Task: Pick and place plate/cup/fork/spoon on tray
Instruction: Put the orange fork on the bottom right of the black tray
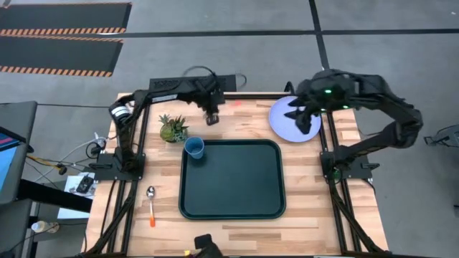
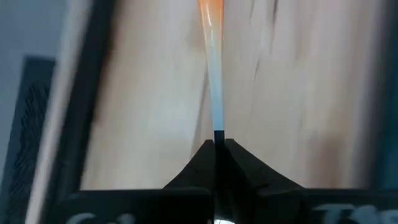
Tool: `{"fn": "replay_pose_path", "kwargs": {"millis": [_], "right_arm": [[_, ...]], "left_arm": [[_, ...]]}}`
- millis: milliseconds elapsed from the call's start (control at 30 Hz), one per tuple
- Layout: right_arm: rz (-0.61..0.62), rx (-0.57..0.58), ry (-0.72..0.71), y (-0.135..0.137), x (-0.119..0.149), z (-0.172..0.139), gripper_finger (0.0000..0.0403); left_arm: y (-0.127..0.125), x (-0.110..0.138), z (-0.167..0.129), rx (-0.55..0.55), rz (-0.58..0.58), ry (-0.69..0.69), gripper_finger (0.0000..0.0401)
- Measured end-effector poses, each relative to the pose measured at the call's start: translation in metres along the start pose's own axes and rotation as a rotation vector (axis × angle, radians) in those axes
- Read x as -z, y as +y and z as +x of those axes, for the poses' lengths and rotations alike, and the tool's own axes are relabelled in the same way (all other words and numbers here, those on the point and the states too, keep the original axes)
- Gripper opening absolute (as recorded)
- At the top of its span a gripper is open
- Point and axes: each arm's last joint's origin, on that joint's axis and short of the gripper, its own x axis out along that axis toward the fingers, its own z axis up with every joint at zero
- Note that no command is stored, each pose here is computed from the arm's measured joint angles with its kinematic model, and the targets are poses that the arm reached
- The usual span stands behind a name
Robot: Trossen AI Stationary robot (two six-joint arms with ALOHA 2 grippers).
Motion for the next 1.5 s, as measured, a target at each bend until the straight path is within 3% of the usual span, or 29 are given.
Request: {"fn": "replay_pose_path", "kwargs": {"millis": [133,233,367,567,733,900,1167,1500], "right_arm": [[0.031,0.051,-0.12,-0.002,0.013,-0.02,0.023],[0.076,0.055,-0.217,-0.005,0.026,-0.025,0.023],[0.134,0.042,-0.362,-0.009,0.041,-0.018,0.023],[0.224,-0.035,-0.637,-0.01,0.043,0.006,0.023],[0.371,-0.112,-0.774,-0.011,0.034,0.03,0.023],[0.484,-0.284,-0.836,-0.011,0.018,0.046,0.023],[0.564,-0.491,-0.933,-0.011,-0.004,0.06,0.023],[0.587,-0.71,-0.926,-0.009,-0.021,0.094,0.023]], "left_arm": [[0.002,-0.024,-0.05,0.041,-0.138,-0.325,0.0002],[-0.001,-0.045,-0.096,0.098,-0.17,-0.648,0.0002],[-0.016,-0.065,-0.157,0.142,-0.103,-1.074,0.0002],[-0.05,-0.084,-0.195,0.271,0.081,-1.431,0.0001],[-0.079,-0.091,-0.208,0.215,0.182,-1.6,0.0007],[-0.092,-0.092,-0.222,0.188,0.23,-1.745,0.0008],[-0.095,-0.091,-0.226,0.185,0.245,-1.791,0.001],[-0.097,-0.091,-0.225,0.211,0.265,-1.784,0.0007]]}}
